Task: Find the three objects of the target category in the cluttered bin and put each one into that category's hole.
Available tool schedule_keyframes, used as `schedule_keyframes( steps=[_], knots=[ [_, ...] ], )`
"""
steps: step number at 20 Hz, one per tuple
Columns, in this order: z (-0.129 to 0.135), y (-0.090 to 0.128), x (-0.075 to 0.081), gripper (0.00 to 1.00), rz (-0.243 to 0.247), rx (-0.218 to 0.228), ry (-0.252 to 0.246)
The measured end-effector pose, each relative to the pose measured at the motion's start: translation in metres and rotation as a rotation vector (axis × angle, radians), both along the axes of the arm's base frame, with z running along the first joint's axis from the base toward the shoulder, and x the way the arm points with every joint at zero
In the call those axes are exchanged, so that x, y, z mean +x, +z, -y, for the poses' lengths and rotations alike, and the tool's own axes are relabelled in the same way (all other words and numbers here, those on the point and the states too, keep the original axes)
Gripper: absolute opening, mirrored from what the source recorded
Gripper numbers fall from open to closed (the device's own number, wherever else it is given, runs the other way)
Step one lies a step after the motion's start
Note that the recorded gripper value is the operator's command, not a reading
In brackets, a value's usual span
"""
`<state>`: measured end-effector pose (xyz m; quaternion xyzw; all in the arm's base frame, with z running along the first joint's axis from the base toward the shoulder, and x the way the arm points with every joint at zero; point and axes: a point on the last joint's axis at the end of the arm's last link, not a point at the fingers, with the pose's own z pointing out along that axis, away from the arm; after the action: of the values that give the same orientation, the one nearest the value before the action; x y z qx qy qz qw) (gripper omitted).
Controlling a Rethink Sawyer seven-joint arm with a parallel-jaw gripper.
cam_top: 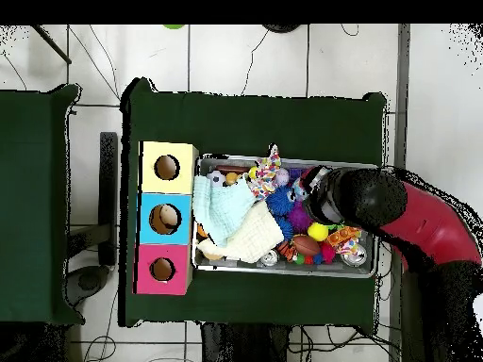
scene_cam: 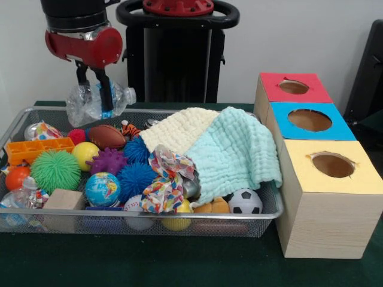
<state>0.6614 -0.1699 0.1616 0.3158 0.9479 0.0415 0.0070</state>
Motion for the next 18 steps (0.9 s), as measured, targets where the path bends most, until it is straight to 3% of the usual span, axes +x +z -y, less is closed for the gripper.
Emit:
schedule_keyframes(
  steps=[4,8,11,14,18],
  knots=[
    [-0.001,0.006,-0.001,0.00,0.023,-0.053,0.028],
    [-0.011,0.023,0.004,0.00,0.092,-0.137,0.075],
    [-0.020,0.033,0.007,0.00,0.128,-0.171,0.098],
    [-0.047,0.056,0.012,0.00,0.189,-0.230,0.144],
    [-0.072,0.071,0.012,0.00,0.219,-0.259,0.180]
  ],
)
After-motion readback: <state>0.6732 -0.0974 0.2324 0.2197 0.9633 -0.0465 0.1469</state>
